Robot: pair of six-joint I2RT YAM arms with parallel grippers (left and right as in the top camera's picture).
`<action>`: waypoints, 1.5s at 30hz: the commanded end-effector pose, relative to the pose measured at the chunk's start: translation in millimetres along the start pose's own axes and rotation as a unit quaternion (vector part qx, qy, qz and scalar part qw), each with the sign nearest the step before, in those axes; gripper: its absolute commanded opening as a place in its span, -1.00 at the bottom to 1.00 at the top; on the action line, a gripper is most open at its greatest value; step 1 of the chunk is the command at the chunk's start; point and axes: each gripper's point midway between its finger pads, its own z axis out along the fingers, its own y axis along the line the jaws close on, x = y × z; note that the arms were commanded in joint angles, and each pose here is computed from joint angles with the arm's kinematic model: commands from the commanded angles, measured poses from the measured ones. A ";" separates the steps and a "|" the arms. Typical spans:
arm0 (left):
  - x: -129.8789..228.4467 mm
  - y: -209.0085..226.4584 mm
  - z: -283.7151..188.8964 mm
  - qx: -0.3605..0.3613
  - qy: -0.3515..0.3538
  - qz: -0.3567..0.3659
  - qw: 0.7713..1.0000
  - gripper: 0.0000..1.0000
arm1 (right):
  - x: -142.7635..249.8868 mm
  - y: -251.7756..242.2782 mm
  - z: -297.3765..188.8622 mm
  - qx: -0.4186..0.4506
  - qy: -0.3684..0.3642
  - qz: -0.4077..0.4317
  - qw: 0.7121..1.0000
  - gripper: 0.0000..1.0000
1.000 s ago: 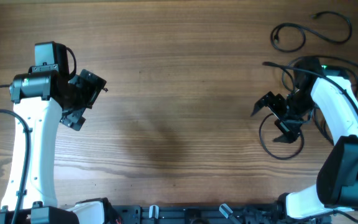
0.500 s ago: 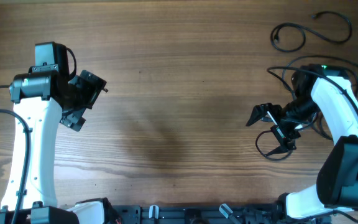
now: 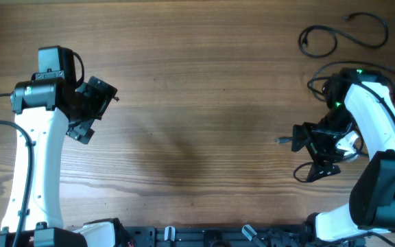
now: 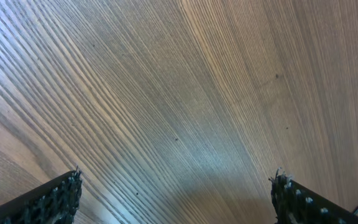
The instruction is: Untangle cables
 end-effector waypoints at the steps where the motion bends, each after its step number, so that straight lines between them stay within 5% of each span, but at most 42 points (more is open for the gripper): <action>1: -1.6 -0.9 1.0 0.001 0.000 -0.002 1.000 1.00 | -3.8 1.3 -7.9 -0.013 -0.021 0.012 1.000 0.99; 5: -1.8 -1.2 1.0 0.001 -0.001 -0.002 1.000 1.00 | -7.1 20.7 -9.3 -0.053 -0.025 0.033 0.998 0.99; 6: -2.0 -1.4 1.0 0.002 -0.001 -0.002 1.000 1.00 | -15.7 66.8 -19.2 -0.142 -0.058 -0.091 0.984 1.00; 8: -1.8 -1.2 1.0 0.001 -0.001 -0.002 1.000 1.00 | -19.2 119.2 -42.2 -0.231 -0.132 -0.314 0.912 0.99; 13: -1.8 -1.2 1.0 0.001 -0.001 -0.002 1.000 1.00 | 6.3 152.1 -65.2 -0.299 -0.165 -0.524 0.781 1.00; 17: -2.0 -1.4 1.0 0.002 -0.001 -0.002 1.000 1.00 | 56.2 141.4 -81.8 -0.372 -0.092 -0.607 0.696 1.00; 20: -2.0 -1.4 1.0 0.002 -0.001 -0.002 1.000 1.00 | 103.9 116.9 -113.3 -0.453 -0.051 -0.684 0.569 1.00; 23: -1.9 -1.3 1.0 0.002 -0.001 -0.002 1.000 1.00 | 123.1 107.6 -130.7 -0.494 -0.016 -0.688 0.532 1.00; 24: -2.0 -1.4 1.0 0.002 -0.001 -0.002 1.000 1.00 | 124.1 107.9 -132.4 -0.498 -0.007 -0.679 0.540 1.00; 26: -1.9 -1.3 1.0 0.002 -0.001 -0.002 1.000 1.00 | 89.4 126.7 -117.3 -0.449 -0.044 -0.587 0.672 0.99; 28: -1.9 -1.3 1.0 0.002 -0.001 -0.002 1.000 1.00 | 52.9 131.3 -101.1 -0.388 -0.117 -0.546 0.733 0.99; 30: -2.0 -1.5 1.0 0.002 -0.001 -0.002 1.000 1.00 | 59.3 128.5 -108.4 -0.393 -0.132 -0.586 0.696 0.99; 34: -2.1 -1.5 1.0 0.002 -0.001 -0.002 1.000 1.00 | 61.7 133.9 -132.7 -0.420 -0.160 -0.577 0.682 0.99; 37: -1.8 -1.2 1.0 0.001 -0.001 -0.002 1.000 1.00 | 19.9 131.6 -122.1 -0.371 -0.200 -0.470 0.775 0.92; 40: -2.1 -1.6 1.0 0.002 -0.001 -0.002 1.000 1.00 | 2.4 117.9 -123.7 -0.344 -0.222 -0.483 0.774 0.86; 45: -1.9 -1.3 1.0 0.002 -0.001 -0.002 1.000 1.00 | -93.6 64.5 -125.8 -0.248 -0.284 -0.306 0.874 0.99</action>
